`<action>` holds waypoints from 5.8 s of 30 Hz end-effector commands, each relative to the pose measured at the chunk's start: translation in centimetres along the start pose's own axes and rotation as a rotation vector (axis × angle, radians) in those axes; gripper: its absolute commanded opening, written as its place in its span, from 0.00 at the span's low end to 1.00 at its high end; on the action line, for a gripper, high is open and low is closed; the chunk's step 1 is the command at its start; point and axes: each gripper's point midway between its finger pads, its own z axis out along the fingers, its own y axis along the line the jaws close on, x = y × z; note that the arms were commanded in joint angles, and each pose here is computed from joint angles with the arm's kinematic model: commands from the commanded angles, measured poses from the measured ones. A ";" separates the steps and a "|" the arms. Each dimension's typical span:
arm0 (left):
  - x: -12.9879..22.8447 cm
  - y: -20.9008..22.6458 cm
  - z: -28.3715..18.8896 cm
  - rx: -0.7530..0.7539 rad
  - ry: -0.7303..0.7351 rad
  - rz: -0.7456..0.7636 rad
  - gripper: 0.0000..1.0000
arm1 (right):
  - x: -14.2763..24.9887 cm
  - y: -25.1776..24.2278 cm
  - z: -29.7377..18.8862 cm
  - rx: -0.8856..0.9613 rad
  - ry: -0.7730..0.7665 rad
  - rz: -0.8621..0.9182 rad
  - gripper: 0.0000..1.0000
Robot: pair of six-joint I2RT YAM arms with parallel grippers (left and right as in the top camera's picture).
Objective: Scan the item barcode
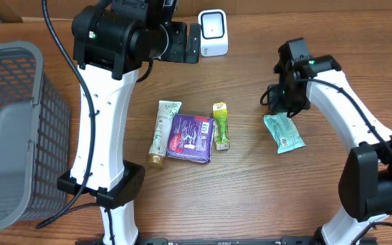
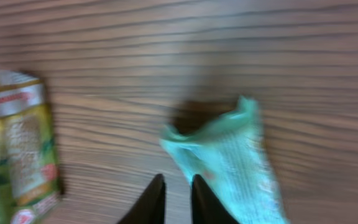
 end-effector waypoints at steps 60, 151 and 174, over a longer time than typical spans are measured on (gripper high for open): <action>-0.4 0.3 -1.5 -0.006 -0.043 0.020 1.00 | 9.4 -11.1 2.2 0.192 0.267 0.575 0.15; -1.0 8.2 -8.3 -0.217 -0.221 -0.317 1.00 | 3.3 -7.5 10.4 -0.491 -0.006 0.207 0.50; -0.9 8.2 -8.1 -0.219 -0.213 -0.314 1.00 | -3.3 -5.5 -3.1 -0.506 -0.167 0.180 0.04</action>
